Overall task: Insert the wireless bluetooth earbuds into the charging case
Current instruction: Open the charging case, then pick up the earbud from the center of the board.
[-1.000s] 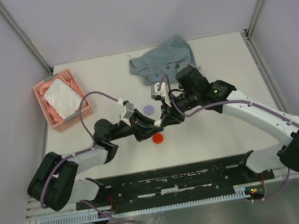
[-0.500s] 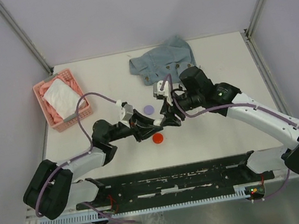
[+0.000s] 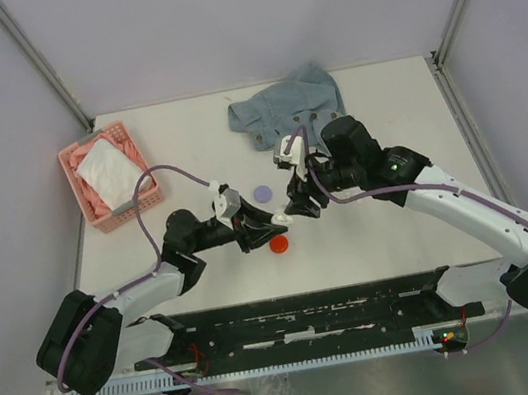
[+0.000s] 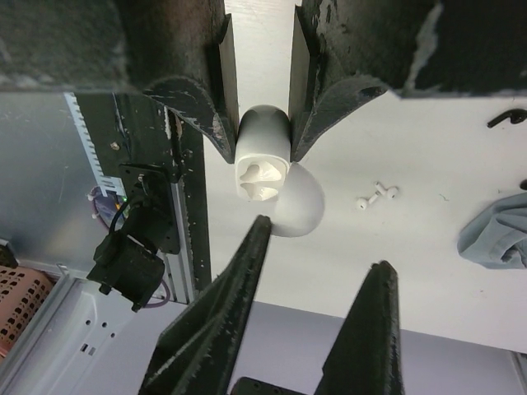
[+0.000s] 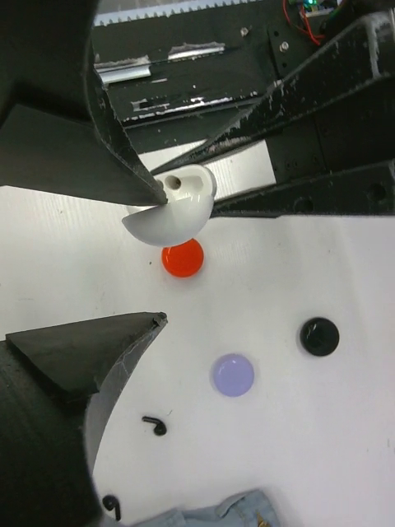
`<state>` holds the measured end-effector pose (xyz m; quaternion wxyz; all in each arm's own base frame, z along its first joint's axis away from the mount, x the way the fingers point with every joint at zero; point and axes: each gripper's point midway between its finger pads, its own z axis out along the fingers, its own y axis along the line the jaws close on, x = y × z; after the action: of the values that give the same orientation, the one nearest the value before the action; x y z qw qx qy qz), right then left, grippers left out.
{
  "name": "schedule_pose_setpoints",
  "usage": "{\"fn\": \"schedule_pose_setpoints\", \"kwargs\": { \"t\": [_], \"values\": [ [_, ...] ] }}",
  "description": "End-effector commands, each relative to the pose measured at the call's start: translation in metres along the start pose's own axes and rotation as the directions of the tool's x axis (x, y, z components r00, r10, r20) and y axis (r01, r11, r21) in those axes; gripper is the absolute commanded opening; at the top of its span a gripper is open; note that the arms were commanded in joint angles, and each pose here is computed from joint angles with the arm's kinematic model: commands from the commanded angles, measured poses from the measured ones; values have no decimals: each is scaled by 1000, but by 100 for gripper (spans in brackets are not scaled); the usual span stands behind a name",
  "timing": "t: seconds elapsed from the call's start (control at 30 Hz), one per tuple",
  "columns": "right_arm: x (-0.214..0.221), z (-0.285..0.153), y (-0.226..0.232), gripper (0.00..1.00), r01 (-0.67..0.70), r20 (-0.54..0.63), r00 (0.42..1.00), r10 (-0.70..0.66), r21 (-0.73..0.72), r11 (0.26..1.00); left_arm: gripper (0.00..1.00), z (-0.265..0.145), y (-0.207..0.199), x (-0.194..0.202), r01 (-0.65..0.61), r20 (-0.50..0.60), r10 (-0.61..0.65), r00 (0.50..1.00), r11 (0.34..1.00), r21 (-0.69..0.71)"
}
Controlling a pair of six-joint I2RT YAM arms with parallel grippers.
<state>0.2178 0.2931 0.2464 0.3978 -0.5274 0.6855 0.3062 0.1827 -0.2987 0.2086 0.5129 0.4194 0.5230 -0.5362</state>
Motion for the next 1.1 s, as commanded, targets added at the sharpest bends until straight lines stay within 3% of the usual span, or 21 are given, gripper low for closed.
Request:
{"fn": "schedule_pose_setpoints", "kwargs": {
  "t": [0.0, 0.2, 0.43, 0.7, 0.93, 1.07],
  "values": [
    [-17, -9, -21, 63, -3, 54, 999, -4, 129, 992, 3, 0, -4, -5, -90, 8, 90, 996, 996, 16],
    [-13, -15, -30, 67, -70, 38, 997, 64, 200, 977, 3, -3, 27, 7, -45, -37, 40, 999, 987, -152],
    [32, -19, -64, 72, -228, -56, 960, 274, 411, 883, 3, -15, 58, 21, 23, -41, -37, 998, 950, -311],
    [117, -24, -102, 72, -363, -136, 810, 570, 646, 671, 3, -34, 83, 31, 54, -27, -76, 997, 878, -476],
    [176, -25, -123, 71, -451, -71, 687, 723, 739, 501, 3, -41, 87, 33, 38, -31, -62, 998, 864, -502],
    [197, -22, -139, 69, -487, -37, 640, 767, 753, 443, 3, -41, 87, 33, 36, -33, -60, 998, 865, -501]
  ]
}}
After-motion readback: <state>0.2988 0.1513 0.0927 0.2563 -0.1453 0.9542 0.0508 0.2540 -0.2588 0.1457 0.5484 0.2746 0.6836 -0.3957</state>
